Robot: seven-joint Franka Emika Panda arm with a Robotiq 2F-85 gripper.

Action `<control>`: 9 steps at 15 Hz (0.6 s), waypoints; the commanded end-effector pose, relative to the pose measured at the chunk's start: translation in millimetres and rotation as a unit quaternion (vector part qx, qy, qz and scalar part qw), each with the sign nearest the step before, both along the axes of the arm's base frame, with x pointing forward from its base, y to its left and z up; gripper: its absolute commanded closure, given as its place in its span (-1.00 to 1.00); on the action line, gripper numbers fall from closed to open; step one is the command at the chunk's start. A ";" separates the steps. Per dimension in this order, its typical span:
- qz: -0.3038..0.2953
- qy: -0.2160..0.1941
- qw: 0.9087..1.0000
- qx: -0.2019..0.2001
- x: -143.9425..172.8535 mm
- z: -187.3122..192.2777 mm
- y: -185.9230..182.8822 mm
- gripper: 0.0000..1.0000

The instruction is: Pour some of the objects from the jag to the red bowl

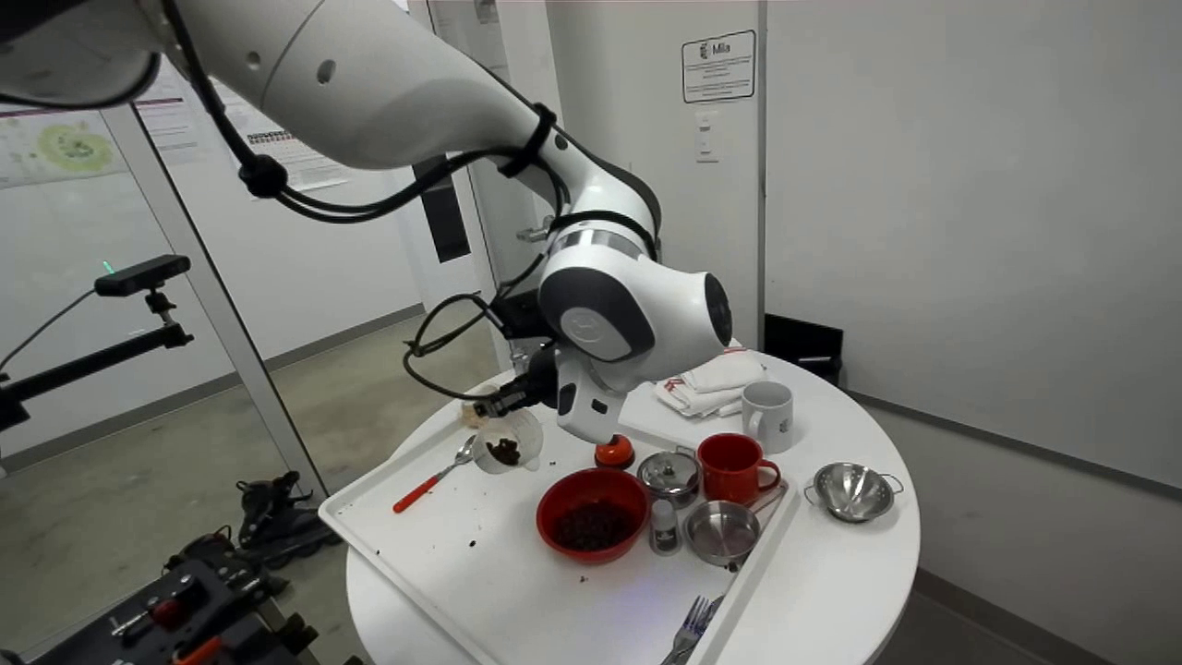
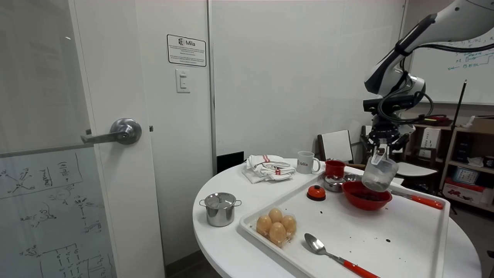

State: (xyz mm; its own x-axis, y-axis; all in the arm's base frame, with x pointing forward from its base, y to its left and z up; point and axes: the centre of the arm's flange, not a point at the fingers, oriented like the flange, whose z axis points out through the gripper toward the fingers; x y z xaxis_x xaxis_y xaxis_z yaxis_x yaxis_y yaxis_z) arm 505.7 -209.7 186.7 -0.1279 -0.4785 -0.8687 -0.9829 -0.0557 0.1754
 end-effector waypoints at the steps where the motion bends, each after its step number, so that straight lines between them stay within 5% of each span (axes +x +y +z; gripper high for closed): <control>1: -0.005 -0.041 0.998 0.042 3.1 -1.1 -16.0 0.80; 2: -0.006 -0.020 1.000 0.016 -2.7 -2.2 -9.5 0.44; 5: -0.009 -0.031 0.999 0.025 -4.1 -1.9 -13.4 0.44; 6: -0.009 -0.031 0.999 0.025 -3.6 -1.6 -13.2 0.77; 9: 0.017 -0.020 0.997 0.077 1.1 2.0 -13.6 0.78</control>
State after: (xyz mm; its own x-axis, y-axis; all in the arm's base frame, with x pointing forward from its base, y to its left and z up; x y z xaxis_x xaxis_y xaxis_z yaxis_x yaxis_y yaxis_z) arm 500.6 -220.0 186.2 -0.0835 -0.4135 -0.9067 -0.9910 -0.0613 0.1192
